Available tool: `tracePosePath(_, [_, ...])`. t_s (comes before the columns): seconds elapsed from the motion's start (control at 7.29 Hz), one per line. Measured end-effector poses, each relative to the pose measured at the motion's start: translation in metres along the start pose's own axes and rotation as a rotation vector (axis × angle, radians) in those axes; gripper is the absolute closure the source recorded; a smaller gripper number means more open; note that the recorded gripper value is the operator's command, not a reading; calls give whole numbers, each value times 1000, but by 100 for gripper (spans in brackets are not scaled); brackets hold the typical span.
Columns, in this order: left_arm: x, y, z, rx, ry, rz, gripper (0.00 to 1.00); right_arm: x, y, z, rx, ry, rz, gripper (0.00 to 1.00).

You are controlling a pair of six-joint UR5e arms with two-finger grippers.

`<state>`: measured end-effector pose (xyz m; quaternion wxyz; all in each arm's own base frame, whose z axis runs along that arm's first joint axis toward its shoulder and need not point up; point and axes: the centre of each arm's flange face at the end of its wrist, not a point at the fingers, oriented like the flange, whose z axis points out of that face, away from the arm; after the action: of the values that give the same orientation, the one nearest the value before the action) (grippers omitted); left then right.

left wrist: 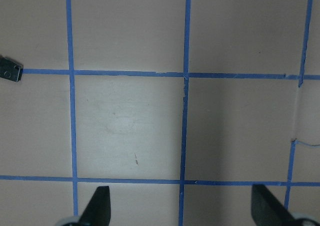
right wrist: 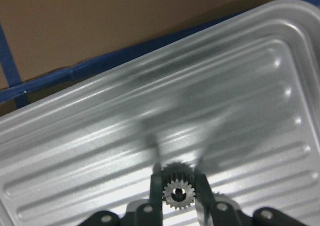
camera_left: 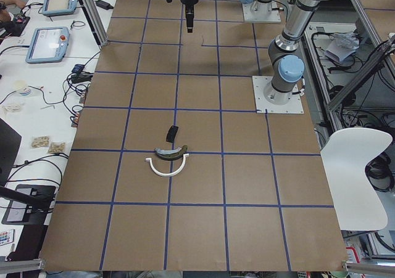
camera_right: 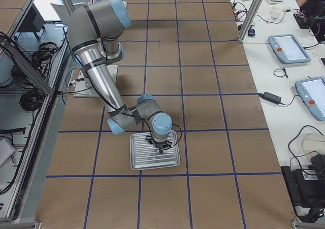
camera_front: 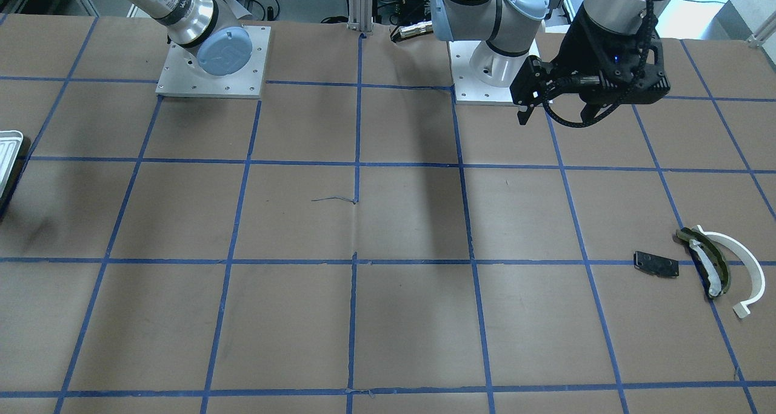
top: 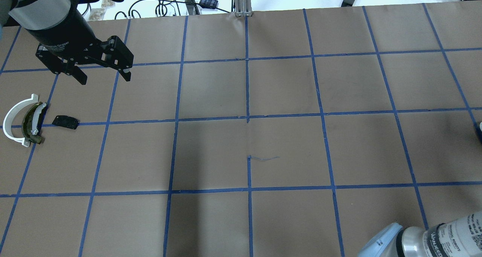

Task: Place bearing gear from tray to pile

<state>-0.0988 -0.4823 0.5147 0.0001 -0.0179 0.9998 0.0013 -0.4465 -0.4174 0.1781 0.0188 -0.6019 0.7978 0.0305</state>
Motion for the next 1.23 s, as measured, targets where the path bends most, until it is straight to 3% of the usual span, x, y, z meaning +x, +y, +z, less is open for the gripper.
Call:
tracePosePath(0.27, [0, 0, 0, -1, 0, 0, 0, 3, -6, -11, 15, 9, 93, 75])
tracePosePath(0.55, [0, 0, -1, 1, 0, 1, 0, 14, -60, -58, 82, 23, 254, 75])
tracePosePath(0.82, [0, 1, -1, 2, 0, 2, 0, 33, -181, -116, 88, 36, 375, 74])
tracePosePath(1.23, [-1, 2, -7, 14, -1, 3, 0, 16, -411, -165, 87, 37, 605, 74])
